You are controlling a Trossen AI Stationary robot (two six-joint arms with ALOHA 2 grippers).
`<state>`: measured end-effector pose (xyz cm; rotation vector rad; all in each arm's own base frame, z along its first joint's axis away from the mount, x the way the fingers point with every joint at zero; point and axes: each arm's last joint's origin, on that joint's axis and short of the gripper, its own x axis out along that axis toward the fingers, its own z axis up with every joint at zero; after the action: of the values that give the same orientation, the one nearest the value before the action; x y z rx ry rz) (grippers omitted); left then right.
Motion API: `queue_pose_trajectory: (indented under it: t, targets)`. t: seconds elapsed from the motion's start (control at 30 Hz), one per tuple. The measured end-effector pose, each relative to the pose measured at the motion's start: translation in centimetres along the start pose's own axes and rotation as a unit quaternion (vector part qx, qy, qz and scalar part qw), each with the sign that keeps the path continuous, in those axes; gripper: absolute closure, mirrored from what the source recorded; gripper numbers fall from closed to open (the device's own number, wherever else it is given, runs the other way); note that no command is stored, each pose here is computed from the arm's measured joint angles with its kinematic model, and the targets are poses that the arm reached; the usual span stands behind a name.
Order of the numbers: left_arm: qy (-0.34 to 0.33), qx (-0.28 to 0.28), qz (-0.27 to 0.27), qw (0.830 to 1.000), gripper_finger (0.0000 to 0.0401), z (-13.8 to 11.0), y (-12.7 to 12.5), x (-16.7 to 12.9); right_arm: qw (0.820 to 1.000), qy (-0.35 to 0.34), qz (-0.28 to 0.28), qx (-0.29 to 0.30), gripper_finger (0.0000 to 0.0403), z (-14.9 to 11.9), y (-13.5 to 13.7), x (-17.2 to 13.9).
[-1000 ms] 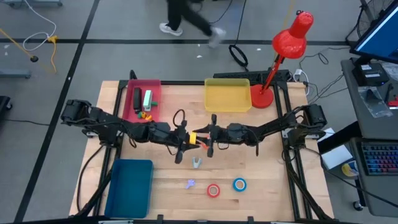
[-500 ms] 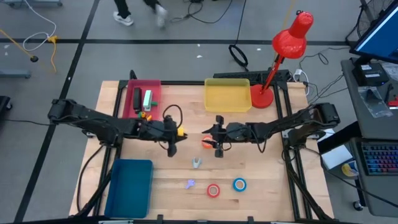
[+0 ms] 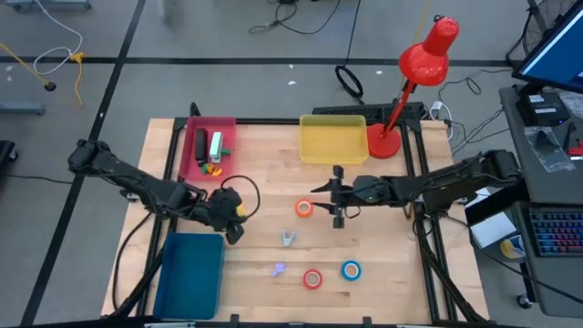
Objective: Pick and place Stapler, Stapler remover, tape
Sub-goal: Put the yellow tape into the blue bin
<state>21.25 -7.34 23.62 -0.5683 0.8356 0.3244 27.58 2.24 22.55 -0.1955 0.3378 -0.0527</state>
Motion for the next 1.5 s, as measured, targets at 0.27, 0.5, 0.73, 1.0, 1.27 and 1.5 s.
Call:
queue_pose_trajectory:
  t: [0.27, 0.5, 0.73, 1.0, 1.27, 1.5]
  targets:
    - [0.104, -0.112, 0.024, 0.988, 0.0364, -2.0, -1.2, -2.3, 0.996, -0.082, 0.01, 0.028, 0.0246, -2.0, 0.0, -4.0]
    - [0.248, -0.221, 0.076, 0.94, 0.0364, -6.1, -2.8, -1.5, 0.99, -0.136, 0.005, 0.045, 0.0246, -3.6, -0.1, -6.3]
    - [0.333, -0.278, 0.153, 0.888, 0.0364, -10.3, -4.0, -1.4, 0.987, -0.152, 0.004, 0.057, 0.0246, -4.4, -0.1, -7.0]
    - [0.32, -0.292, 0.216, 0.875, 0.0365, -12.9, -3.7, -2.4, 0.987, -0.152, 0.005, 0.057, 0.0246, -4.3, -0.1, -7.0]
    - [0.31, -0.285, 0.256, 0.87, 0.0338, -13.8, -2.3, -2.0, 0.985, -0.158, 0.006, 0.067, 0.0245, -4.2, -0.2, -7.0]
    - [0.305, -0.271, 0.277, 0.87, 0.0325, -14.4, -0.9, -1.3, 0.985, -0.159, 0.006, 0.067, 0.0246, -4.2, -0.2, -7.0]
